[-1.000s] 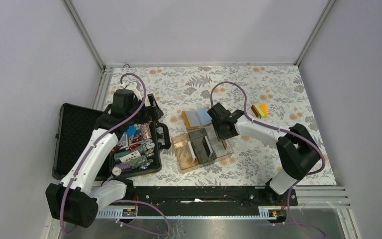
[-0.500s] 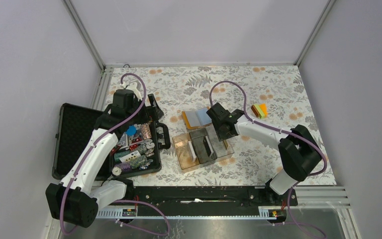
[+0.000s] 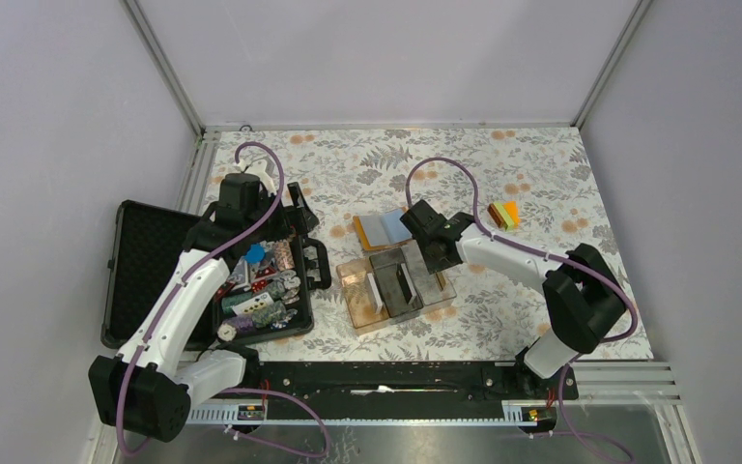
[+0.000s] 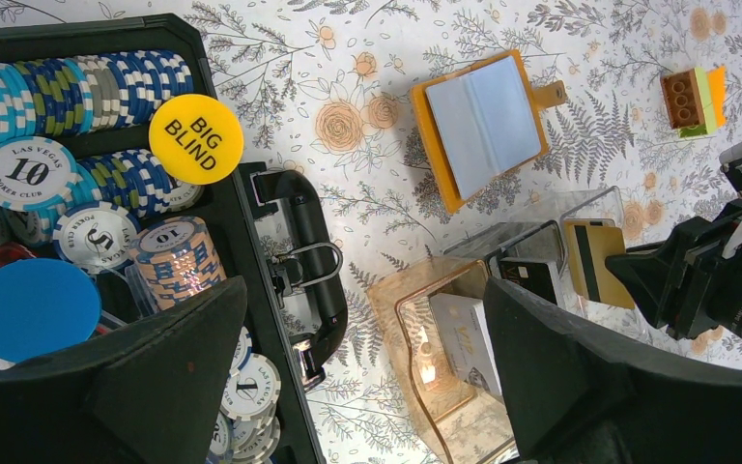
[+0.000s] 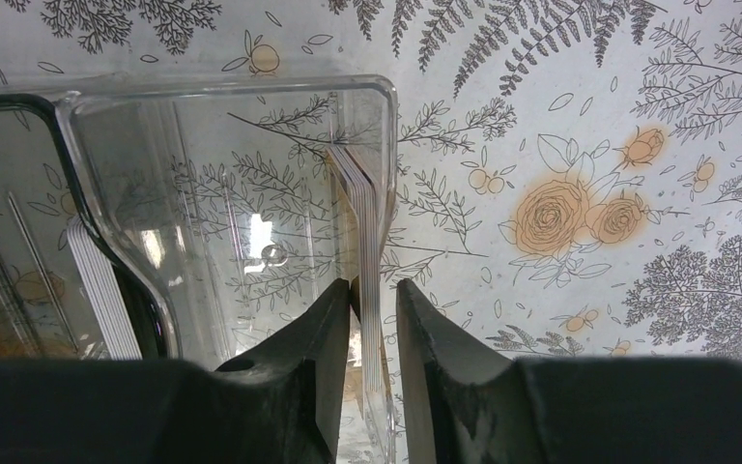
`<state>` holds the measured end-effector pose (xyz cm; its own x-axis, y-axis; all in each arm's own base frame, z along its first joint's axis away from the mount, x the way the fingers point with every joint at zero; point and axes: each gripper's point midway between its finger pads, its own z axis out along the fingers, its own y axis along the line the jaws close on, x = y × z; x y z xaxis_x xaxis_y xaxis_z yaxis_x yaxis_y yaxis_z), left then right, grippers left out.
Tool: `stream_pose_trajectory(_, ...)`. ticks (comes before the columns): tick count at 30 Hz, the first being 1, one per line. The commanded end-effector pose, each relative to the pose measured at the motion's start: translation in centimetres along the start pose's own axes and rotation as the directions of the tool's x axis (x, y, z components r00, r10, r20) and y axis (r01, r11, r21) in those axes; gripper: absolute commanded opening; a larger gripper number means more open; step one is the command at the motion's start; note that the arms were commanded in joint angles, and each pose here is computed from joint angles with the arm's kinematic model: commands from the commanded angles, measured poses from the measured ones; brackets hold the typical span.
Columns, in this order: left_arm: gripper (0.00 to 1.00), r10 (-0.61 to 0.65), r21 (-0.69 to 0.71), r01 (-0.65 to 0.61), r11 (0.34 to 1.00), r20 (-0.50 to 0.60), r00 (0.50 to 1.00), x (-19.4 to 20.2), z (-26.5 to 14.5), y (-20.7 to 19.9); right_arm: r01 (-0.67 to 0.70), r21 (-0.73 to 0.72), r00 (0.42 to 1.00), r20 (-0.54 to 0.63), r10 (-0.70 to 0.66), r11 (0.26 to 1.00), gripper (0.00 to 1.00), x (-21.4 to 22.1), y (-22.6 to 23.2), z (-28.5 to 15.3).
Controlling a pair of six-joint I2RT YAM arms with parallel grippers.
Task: Put the credit cards into the card holder
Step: Pick up the credit card from the storage box.
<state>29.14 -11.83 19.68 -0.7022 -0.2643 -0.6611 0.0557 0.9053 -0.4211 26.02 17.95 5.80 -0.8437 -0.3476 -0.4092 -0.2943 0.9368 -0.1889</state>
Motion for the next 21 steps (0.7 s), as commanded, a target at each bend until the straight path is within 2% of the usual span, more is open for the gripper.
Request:
stream_pose_trajectory(1, 0.99, -0.002, 0.033, 0.001, 0.999, 0.031, 1.000, -0.9, 0.1, -0.7, -0.015, -0.008, 0.998, 0.061, 0.016, 1.000, 0.30, -1.7, -0.1, -2.4)
stream_pose_trajectory(14, 0.99, -0.002, 0.039, 0.001, 0.999, 0.026, 1.000, -0.8, 0.1, -0.8, -0.018, -0.041, 0.998, 0.059, 0.020, 0.999, 0.17, -1.6, 0.5, -3.0)
stream_pose_trajectory(21, 0.99, -0.002, 0.041, 0.001, 0.999, 0.025, 1.000, -0.8, 0.1, -0.9, -0.030, -0.138, 0.997, 0.064, 0.039, 0.990, 0.11, -2.0, 1.8, -4.5)
